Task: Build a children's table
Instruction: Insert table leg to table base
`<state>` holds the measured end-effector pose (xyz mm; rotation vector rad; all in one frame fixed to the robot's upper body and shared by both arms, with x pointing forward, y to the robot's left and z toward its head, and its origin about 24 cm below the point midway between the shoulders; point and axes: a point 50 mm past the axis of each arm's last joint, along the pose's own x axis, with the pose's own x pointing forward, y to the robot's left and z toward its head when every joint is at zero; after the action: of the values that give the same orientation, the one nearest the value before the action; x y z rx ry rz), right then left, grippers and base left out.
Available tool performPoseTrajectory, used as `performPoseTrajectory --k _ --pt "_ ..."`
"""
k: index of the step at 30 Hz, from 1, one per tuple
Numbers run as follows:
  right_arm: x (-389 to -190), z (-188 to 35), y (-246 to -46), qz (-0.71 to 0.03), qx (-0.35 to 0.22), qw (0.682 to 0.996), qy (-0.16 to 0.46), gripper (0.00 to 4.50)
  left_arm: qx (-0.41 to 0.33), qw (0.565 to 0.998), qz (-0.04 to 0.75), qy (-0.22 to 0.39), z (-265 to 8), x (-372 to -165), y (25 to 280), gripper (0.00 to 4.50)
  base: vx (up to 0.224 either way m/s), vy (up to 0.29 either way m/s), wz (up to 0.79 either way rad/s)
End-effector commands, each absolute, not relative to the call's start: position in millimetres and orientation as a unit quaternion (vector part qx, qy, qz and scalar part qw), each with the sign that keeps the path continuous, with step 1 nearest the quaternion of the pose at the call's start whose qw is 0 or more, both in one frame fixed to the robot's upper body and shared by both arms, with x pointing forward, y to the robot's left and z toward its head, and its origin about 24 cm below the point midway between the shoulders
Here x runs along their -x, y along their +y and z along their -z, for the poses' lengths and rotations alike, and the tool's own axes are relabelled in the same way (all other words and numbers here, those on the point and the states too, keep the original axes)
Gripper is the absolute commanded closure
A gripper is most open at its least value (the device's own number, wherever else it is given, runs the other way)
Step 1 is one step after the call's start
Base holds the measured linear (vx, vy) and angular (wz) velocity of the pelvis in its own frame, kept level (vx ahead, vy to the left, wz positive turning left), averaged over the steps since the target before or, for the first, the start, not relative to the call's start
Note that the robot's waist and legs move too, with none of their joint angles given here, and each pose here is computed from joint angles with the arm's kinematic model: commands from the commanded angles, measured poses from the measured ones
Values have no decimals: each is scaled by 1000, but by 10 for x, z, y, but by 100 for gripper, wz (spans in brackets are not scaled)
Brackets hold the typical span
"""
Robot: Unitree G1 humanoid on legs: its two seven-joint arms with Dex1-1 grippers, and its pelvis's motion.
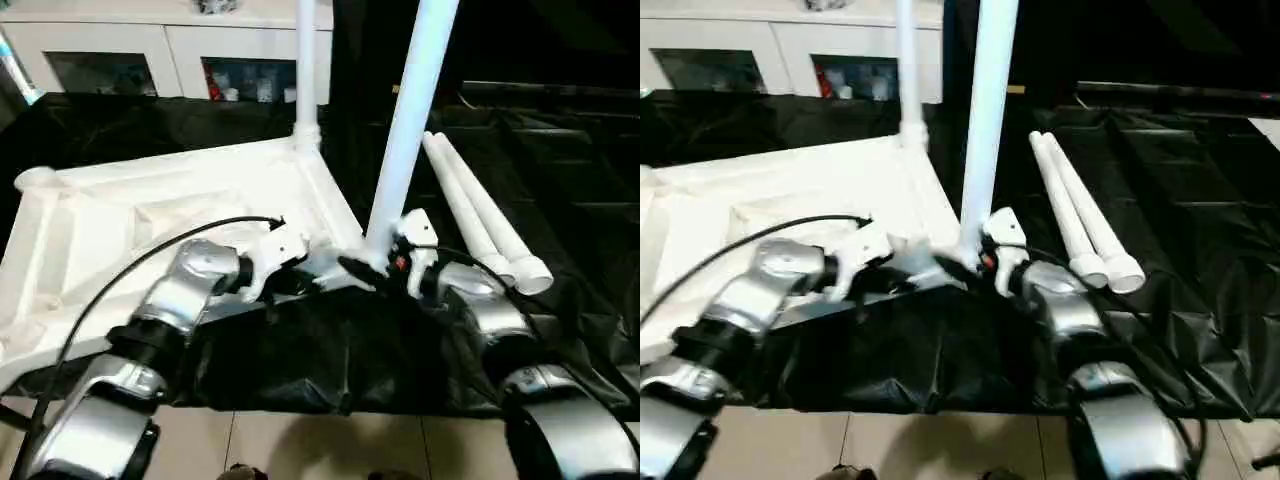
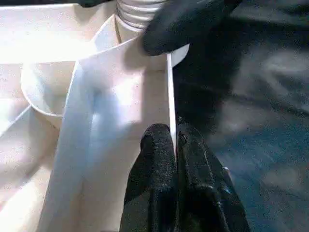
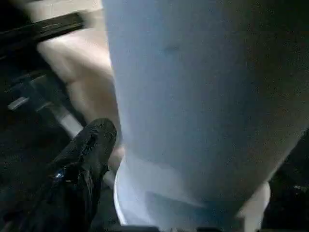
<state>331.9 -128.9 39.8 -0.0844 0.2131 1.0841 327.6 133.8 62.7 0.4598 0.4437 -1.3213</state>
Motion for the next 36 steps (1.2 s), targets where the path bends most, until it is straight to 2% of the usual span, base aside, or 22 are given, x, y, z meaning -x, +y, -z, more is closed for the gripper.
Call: performPoseTrajectory --k 1,3,4,9,14,19,22,24,28,32,33,36 --pt "-3294 -447 -1216 -549 39 830 95 67 -199 725 643 147 -774 -3269 1180 450 0 0 0" --pt "-3235 -439 -1239 -575 45 811 101 67 -198 714 655 150 -763 -3251 1200 450 0 0 0" --pt "-3219 -435 -1243 -582 46 805 104 91 -198 710 658 151 -759 -3245 1205 450 0 0 0" --pt "-3108 -415 -1247 -626 45 769 120 127 -199 690 677 162 -714 -3211 1248 450 0 0 0" --pt "-3038 -411 -1233 -647 38 750 133 159 -200 673 690 176 -676 -3183 1294 450 0 0 0" --pt "-2993 -386 -1213 -654 31 742 141 169 -200 675 687 182 -663 -3191 1311 450 0 0 0" --pt "-3019 -371 -1180 -632 18 763 136 170 -199 688 671 191 -648 -3224 1300 450 0 0 0" --pt "-3143 -359 -1127 -558 -2 821 122 170 -200 737 616 191 -640 -3331 1230 450 0 0 0" --pt "-3324 -317 -1023 -433 -27 893 123 171 -193 803 535 176 -674 -3478 1053 450 0 0 0" --pt "-3394 -236 -870 -354 -16 924 142 171 -175 835 496 162 -715 -3520 830 450 0 0 0" --pt "-3428 -206 -794 -310 -7 938 155 171 -172 838 494 156 -719 -3508 741 450 0 0 0" --pt "-3438 -188 -729 -291 8 943 162 171 -168 837 499 152 -711 -3486 682 450 0 0 0"
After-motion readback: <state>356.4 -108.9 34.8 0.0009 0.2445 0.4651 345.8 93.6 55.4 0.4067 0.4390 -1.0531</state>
